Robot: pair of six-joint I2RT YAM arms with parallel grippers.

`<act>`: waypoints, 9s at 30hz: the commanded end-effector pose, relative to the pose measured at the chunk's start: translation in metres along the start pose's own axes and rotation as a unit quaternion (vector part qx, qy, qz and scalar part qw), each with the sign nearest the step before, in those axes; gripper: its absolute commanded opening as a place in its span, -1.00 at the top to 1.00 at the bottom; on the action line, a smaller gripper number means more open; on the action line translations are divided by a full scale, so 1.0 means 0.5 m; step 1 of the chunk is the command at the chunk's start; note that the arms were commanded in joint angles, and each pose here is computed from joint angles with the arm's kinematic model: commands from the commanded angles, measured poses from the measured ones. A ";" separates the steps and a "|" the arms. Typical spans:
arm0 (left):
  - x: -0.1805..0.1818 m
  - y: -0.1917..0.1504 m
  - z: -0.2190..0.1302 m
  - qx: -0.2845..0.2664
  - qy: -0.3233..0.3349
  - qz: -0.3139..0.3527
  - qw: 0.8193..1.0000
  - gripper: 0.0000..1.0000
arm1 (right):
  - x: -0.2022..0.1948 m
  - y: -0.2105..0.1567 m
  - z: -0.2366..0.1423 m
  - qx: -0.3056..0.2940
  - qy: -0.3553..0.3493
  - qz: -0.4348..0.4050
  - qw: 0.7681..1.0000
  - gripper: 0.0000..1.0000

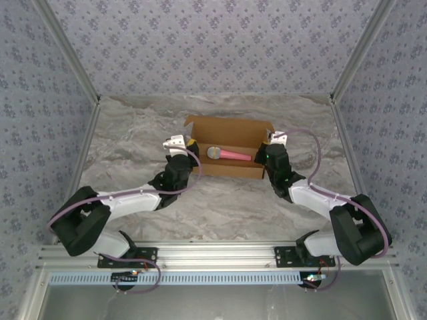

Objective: Fold the paper box

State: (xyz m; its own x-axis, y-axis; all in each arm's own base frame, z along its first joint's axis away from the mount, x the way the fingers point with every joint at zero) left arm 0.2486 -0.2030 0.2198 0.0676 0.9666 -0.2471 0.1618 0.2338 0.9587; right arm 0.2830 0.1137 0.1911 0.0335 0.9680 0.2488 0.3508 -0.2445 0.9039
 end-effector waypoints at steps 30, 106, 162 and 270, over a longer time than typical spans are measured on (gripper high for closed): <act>-0.178 0.258 0.197 0.203 -0.197 0.263 0.922 -0.37 | 0.015 0.019 -0.007 -0.016 0.017 -0.030 0.999 0.86; 0.054 0.256 -0.012 0.106 -0.166 0.160 0.967 -0.63 | 0.014 0.015 -0.027 -0.009 0.007 -0.034 0.999 0.83; 0.017 0.032 0.049 0.068 -0.120 0.052 0.989 1.00 | 0.050 0.021 -0.007 0.004 0.011 0.041 0.999 0.85; -0.109 0.112 0.077 0.350 -0.256 0.254 0.865 -0.39 | 0.003 -0.067 -0.075 0.011 -0.002 -0.047 0.999 0.35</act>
State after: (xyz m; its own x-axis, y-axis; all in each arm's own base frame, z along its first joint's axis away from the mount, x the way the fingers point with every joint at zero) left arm 0.2902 -0.2438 0.2911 0.6909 0.7230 -0.0017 0.5180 -0.4934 0.6988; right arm 0.2372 0.1211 0.1651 -0.0024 0.9856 0.1692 0.3824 -0.1554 0.9108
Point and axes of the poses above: each hand's point on the last joint's axis, 136 mm out from that joint toward the fingers, its own z axis out along the fingers, its own x axis along the line the jaws close on, y = z × x, the point moved 10 cm from there along -z, back along the fingers, and after that the axes turned 3 degrees about z, right-handed, at the moved point
